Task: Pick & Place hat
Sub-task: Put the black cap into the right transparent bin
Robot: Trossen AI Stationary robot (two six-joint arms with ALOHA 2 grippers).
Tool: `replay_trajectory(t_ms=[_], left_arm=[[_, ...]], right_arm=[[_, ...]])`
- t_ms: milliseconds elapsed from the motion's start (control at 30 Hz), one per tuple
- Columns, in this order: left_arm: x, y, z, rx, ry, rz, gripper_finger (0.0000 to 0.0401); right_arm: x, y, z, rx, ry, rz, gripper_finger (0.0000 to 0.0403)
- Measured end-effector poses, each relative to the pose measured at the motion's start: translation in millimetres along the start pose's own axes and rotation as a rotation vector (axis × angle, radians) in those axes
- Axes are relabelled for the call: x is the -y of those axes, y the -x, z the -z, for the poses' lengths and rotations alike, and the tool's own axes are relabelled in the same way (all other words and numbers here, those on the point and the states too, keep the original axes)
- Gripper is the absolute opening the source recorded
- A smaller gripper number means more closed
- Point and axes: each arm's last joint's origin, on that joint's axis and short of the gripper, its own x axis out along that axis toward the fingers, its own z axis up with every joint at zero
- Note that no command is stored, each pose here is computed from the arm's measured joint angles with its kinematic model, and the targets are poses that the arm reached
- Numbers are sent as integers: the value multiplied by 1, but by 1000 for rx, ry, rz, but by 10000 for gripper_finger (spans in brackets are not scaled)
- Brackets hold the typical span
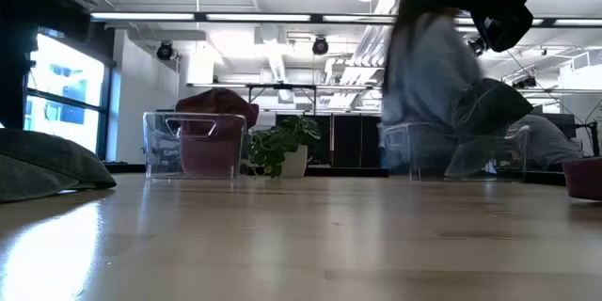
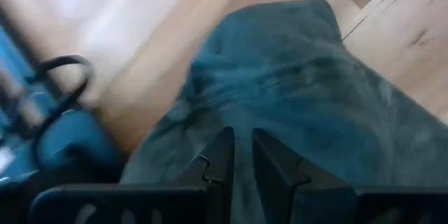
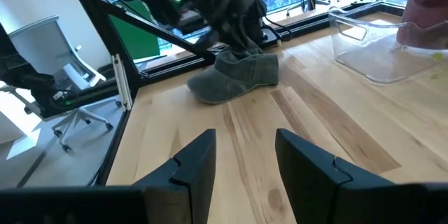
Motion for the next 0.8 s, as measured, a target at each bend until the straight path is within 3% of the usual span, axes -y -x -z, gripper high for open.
replay_trajectory(t_ms=[167,333,400,500,600,700,800], left_arm=[[24,-14,-13,74,-45,257,18],[63,8,-26,294,-227,670,2],[71,18,-30,346,-300,780,1],[74,29,-34,413,-389,777,0],[71,34,-38,464,-457,670,0],[68,36,-43,483,-453,604,2],[69,34,-44,432,-469,625,10]], right_arm=[[0,0,0,-1,2,-2,145],[0,0,0,-2,0,-3,145],[0,0,0,-2,-2,-3,145],[0,0,0,-2,-2,-4,145],[-1,-1,2,-16,-4,-26,145],[-2,-10,11,-25,-8,-45,145],[-1,-32,25,-36,-25,-75,145]])
